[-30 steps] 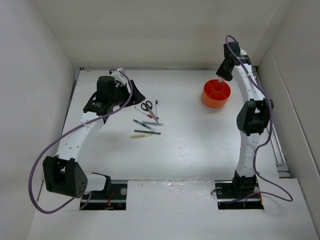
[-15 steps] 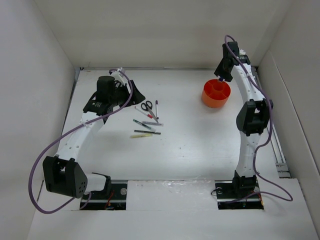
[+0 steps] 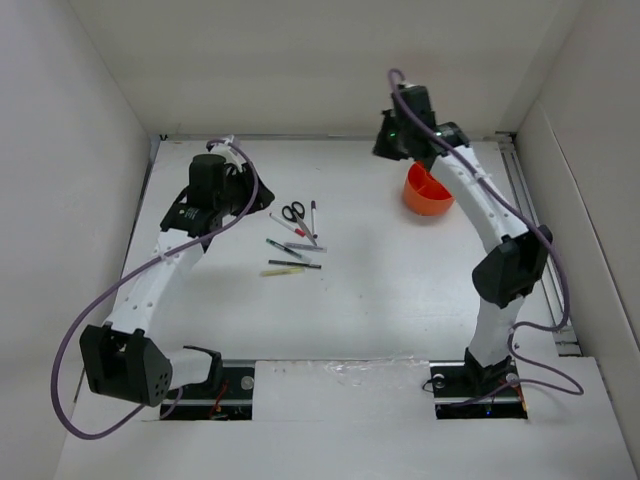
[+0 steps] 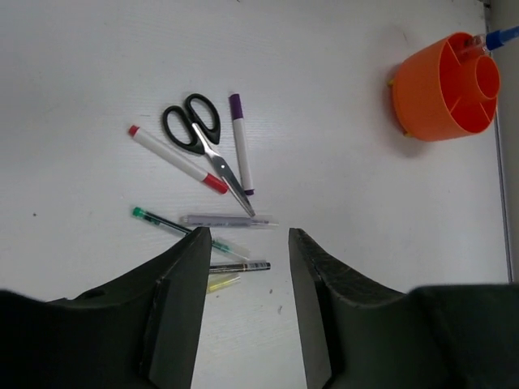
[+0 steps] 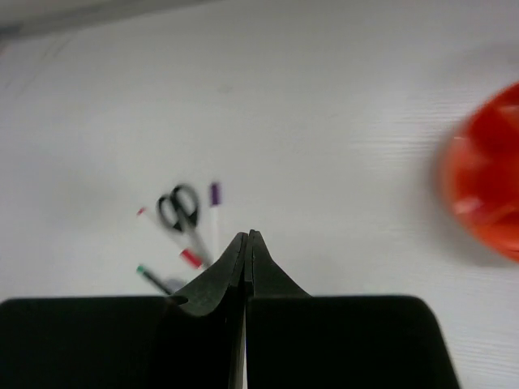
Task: Sort the stationery into containers
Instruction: Pick up the scissors from the center of the board.
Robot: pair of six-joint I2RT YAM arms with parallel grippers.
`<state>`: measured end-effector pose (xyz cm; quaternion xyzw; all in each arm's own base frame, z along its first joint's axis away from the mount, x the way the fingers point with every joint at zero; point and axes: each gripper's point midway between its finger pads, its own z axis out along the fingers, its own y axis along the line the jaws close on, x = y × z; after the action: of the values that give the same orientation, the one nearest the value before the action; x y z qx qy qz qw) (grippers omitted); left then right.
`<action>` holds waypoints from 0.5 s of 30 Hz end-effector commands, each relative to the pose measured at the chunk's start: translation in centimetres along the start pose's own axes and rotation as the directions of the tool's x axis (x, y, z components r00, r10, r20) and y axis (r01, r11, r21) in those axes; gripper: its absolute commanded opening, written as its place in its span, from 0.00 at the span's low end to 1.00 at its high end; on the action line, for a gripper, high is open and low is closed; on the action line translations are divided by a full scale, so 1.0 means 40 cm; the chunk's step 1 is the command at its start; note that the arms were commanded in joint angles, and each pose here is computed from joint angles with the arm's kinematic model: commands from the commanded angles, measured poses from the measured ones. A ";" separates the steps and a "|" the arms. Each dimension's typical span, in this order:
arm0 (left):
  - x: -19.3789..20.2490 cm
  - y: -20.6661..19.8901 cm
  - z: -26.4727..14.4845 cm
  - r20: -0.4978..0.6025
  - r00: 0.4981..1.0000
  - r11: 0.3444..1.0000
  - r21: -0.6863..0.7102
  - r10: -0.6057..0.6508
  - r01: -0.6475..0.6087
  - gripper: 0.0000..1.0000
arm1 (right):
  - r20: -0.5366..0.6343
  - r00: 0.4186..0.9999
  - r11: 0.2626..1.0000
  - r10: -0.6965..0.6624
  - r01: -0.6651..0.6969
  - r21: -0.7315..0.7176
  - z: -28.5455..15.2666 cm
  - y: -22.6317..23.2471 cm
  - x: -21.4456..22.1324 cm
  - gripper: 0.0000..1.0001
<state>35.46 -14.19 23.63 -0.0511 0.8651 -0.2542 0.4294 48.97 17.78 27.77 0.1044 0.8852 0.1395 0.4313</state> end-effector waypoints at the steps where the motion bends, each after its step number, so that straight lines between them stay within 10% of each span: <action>1: -0.087 0.003 -0.071 0.132 0.991 0.998 -0.060 -0.015 0.023 0.38 | -0.096 0.984 0.971 -0.152 0.130 -0.201 0.032 0.193 0.172 0.00; 15: -0.041 0.028 -0.137 0.143 0.982 0.988 -0.069 -0.127 0.138 0.34 | -0.269 0.915 0.938 -0.301 0.233 -0.258 0.262 0.362 0.458 0.32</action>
<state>33.35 -10.39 28.08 -0.1332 0.8307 -0.2370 0.4857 45.84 37.74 9.93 -0.0876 0.9404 0.1731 0.2793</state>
